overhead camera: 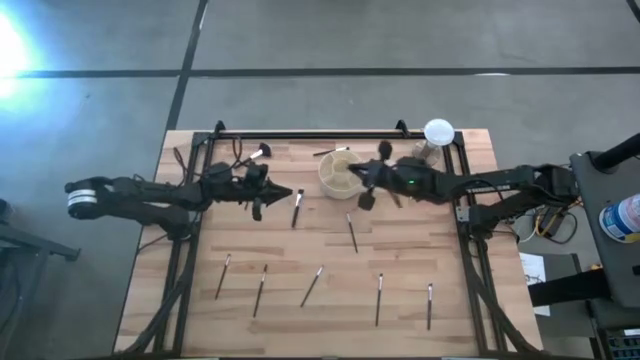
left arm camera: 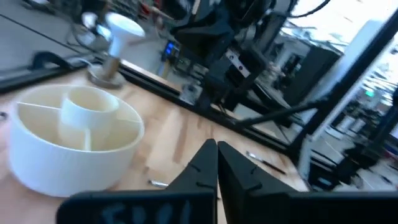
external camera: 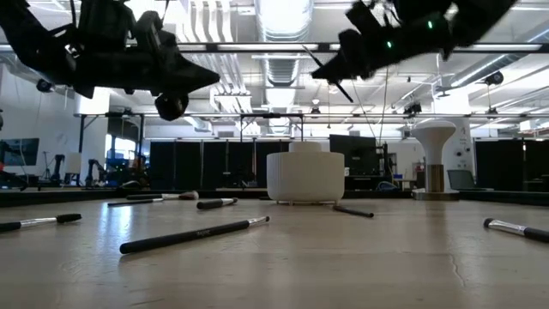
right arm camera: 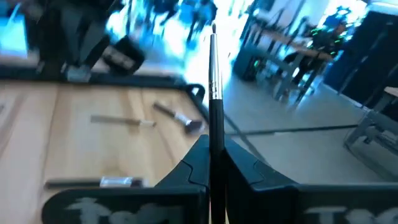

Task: Put items in baskets/containers
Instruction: Put the top black silver liner brush into the pen organizer

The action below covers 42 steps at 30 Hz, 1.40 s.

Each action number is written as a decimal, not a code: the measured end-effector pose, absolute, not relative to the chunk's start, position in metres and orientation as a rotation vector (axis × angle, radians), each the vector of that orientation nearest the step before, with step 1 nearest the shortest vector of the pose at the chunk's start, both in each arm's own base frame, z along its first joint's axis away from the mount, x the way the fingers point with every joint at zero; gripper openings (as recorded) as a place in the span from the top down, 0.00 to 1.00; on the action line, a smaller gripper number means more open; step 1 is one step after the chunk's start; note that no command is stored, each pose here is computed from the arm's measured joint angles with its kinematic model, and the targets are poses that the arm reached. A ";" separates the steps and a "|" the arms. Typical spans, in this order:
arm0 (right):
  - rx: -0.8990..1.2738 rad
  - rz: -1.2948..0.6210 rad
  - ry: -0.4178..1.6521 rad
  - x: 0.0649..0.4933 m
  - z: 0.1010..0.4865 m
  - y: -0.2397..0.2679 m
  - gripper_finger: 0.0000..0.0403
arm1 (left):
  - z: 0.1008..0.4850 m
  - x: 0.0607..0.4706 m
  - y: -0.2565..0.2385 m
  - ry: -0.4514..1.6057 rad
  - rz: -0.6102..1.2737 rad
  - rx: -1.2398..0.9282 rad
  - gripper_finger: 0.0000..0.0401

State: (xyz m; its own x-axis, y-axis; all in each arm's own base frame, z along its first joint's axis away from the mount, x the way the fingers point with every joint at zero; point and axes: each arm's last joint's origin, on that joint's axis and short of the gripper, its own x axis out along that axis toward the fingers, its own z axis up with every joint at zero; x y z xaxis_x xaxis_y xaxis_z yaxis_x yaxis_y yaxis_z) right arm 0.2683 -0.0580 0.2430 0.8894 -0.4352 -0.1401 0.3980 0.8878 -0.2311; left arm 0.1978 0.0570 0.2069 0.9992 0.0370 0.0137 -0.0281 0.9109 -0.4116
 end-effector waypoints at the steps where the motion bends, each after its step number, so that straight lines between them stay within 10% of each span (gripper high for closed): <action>1: -0.176 -0.449 0.147 0.263 0.238 -0.062 0.97 | 0.205 0.197 0.057 -0.023 0.049 -0.412 0.99; 16: 0.086 -0.474 -0.199 0.249 0.161 -0.108 0.97 | 0.200 0.195 0.060 -0.029 0.165 -0.285 1.00; 42: 0.084 -0.531 -0.137 0.271 0.133 -0.121 0.89 | 0.198 0.193 0.063 -0.025 0.202 -0.263 1.00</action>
State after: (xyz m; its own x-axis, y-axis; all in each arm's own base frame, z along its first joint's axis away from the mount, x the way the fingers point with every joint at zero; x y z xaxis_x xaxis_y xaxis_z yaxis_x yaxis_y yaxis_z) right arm 0.2712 -0.1210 0.1330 0.8534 -0.5098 0.1084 0.4985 0.8591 0.1157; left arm 0.1929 0.0629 0.1984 0.9795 0.2016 -0.0021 -0.1951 0.9456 -0.2603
